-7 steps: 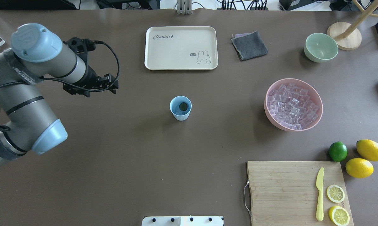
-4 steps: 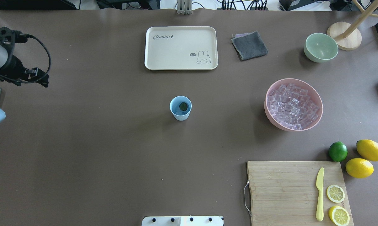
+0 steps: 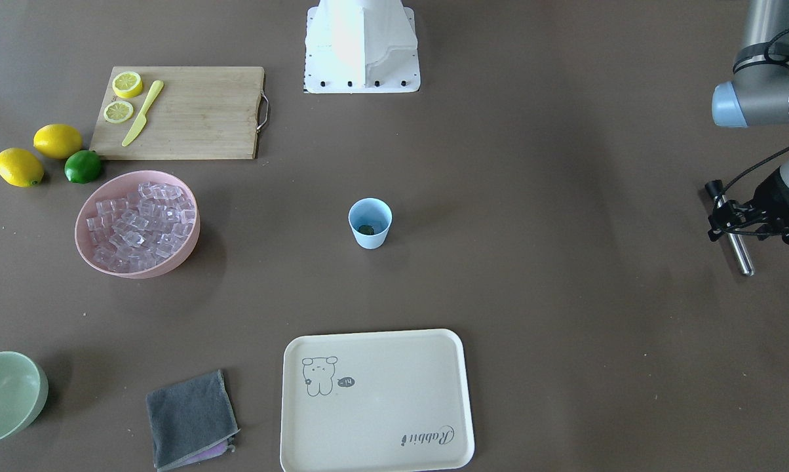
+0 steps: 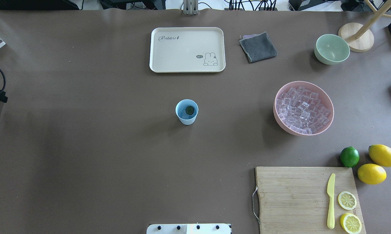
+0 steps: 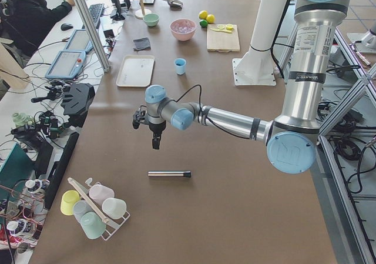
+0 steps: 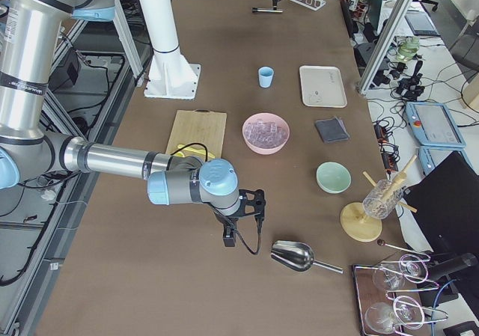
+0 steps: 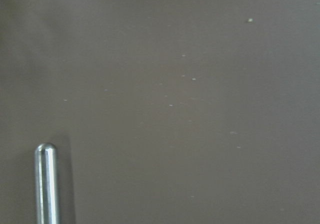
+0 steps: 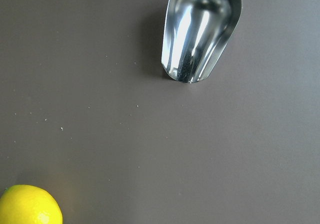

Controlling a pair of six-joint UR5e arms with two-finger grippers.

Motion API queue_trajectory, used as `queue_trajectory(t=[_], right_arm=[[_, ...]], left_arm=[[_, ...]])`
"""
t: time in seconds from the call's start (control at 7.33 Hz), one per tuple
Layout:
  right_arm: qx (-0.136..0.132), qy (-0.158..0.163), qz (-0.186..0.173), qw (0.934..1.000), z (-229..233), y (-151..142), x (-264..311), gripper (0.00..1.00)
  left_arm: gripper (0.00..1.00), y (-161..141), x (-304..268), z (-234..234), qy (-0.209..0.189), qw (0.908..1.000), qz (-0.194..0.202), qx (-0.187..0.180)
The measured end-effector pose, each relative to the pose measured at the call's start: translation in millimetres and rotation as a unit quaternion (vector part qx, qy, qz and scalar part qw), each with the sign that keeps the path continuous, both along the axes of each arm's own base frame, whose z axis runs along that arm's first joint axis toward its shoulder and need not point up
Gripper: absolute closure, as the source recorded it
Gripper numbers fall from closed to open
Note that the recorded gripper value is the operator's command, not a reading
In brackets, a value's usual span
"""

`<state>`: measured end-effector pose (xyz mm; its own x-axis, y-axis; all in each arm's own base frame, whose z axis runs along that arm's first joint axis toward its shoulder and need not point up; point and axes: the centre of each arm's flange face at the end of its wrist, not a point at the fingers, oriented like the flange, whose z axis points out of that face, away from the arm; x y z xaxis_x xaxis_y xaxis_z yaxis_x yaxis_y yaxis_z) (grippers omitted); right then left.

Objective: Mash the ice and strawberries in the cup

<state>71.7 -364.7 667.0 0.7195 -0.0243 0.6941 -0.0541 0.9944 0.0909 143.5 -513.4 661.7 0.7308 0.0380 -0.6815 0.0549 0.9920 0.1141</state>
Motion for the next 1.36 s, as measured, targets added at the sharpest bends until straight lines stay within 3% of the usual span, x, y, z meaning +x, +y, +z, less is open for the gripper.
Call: queue_trajectory(t=[0.55,0.82,0.95,1.36], right_arm=[[-0.003,-0.004,-0.001,1.0,1,0,-1,0.0],[-0.002,-0.004,-0.001,1.0,1,1,-1,0.0],[-0.002,-0.004,0.0,1.0,1,1,-1,0.0],[-0.003,-0.004,0.0,1.0,2,0,-1,0.0]], left_arm=[[0.12,25,-11,51,0.0,0.9998,0.0,-0.022],[0.33,20,-6,48,0.001,0.9998,0.003,-0.018],[0.56,19,-4,48,0.0,0.9999,0.006,-0.016],[0.73,18,2,48,-0.002,0.9998,0.012,-0.012]])
